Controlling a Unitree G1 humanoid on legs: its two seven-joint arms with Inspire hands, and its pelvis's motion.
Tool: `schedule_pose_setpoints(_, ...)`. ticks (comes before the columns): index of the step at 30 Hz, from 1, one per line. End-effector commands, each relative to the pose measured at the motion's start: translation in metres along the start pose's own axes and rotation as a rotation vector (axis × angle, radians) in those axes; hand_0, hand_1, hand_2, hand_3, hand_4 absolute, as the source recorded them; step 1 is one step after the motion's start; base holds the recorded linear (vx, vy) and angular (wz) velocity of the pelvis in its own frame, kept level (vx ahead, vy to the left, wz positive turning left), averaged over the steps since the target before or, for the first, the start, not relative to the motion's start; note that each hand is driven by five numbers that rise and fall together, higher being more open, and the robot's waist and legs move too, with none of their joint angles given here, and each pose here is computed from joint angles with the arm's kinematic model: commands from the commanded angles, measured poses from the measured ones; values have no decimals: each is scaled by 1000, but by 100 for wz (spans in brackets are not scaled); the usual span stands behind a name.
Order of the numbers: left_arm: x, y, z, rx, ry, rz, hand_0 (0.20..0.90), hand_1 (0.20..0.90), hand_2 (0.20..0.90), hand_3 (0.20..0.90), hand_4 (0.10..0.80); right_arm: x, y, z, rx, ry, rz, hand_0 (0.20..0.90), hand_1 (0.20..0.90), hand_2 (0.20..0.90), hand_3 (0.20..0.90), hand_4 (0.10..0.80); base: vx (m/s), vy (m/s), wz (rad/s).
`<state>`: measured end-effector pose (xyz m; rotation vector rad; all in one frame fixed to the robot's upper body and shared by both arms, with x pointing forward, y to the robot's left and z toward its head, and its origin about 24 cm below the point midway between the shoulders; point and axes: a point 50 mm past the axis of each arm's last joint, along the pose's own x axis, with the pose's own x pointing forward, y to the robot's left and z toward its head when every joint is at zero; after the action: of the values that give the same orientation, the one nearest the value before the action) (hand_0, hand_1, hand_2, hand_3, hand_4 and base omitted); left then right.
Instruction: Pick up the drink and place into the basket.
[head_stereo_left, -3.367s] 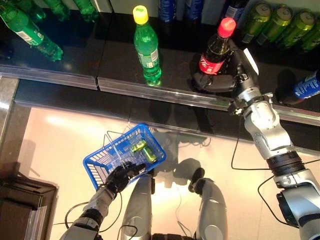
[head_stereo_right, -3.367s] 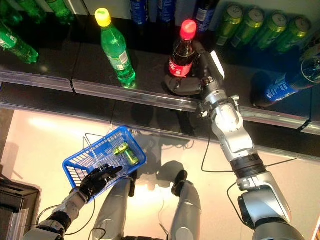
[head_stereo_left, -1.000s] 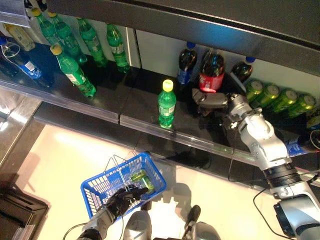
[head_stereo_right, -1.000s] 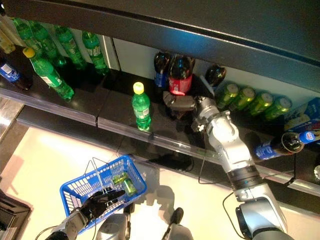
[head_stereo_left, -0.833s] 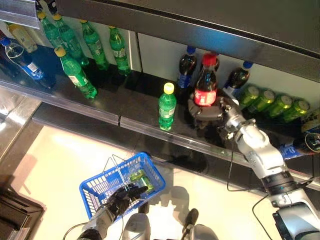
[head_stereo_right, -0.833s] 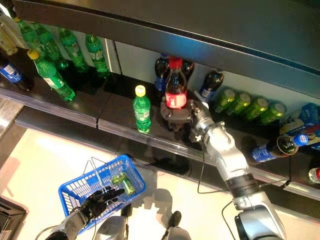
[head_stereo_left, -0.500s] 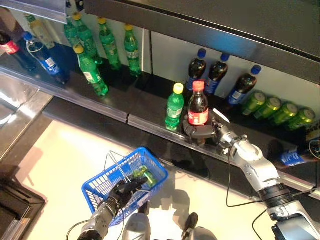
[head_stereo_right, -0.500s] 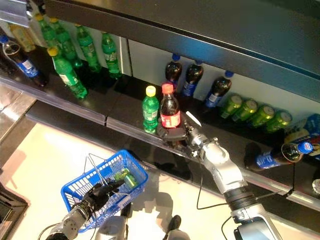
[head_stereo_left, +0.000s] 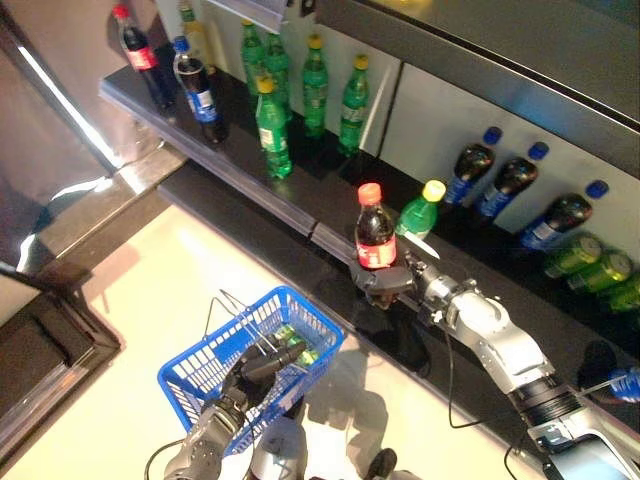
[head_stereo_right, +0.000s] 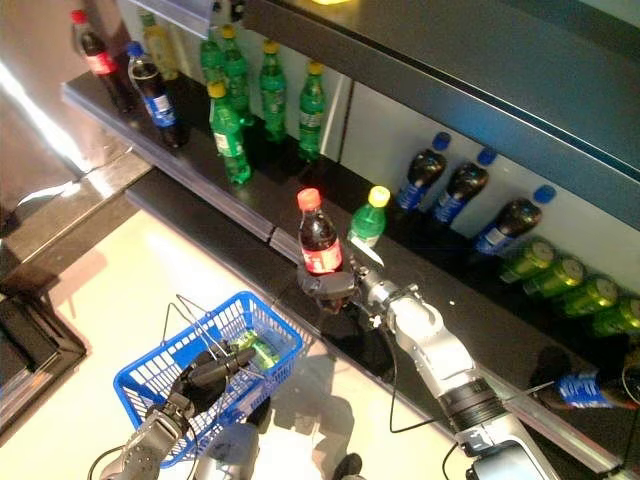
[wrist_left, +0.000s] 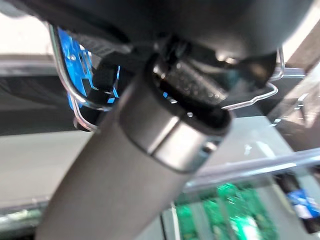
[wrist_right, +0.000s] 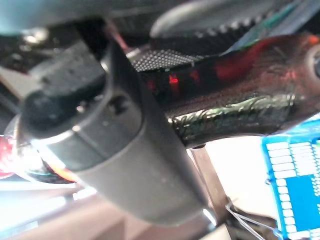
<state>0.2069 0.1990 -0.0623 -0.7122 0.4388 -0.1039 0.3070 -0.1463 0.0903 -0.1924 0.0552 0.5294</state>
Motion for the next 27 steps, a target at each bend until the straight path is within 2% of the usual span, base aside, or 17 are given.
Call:
schedule_pose_setpoints(1,9,-68,44,49,-205,-467,300,300,300,200,100,1,21,50,10,-337,56,300,300,300,200,100,0,-12,18)
schedule_pose_setpoints(6,6,-84,54,45,-234,-568,300,300,300,200,100,1,28,56,34,-392,65,300,300,300,200,100,2,-5,24)
schedule_pose_setpoints(16,-9,-139,74,94,-268,-861,300,300,300,200,100,4,48,67,132,-561,-1,300,300,300,200,100,-5,-13,5)
schedule_pose_setpoints(22,-23,-167,83,123,-265,-1030,300,300,300,200,100,8,55,66,167,-564,-18,300,300,300,200,100,-5,-6,4)
schedule_pose_setpoints(27,-37,-189,87,163,-250,-1193,300,300,300,200,100,14,65,61,138,-512,63,300,300,300,200,100,-3,-40,0)
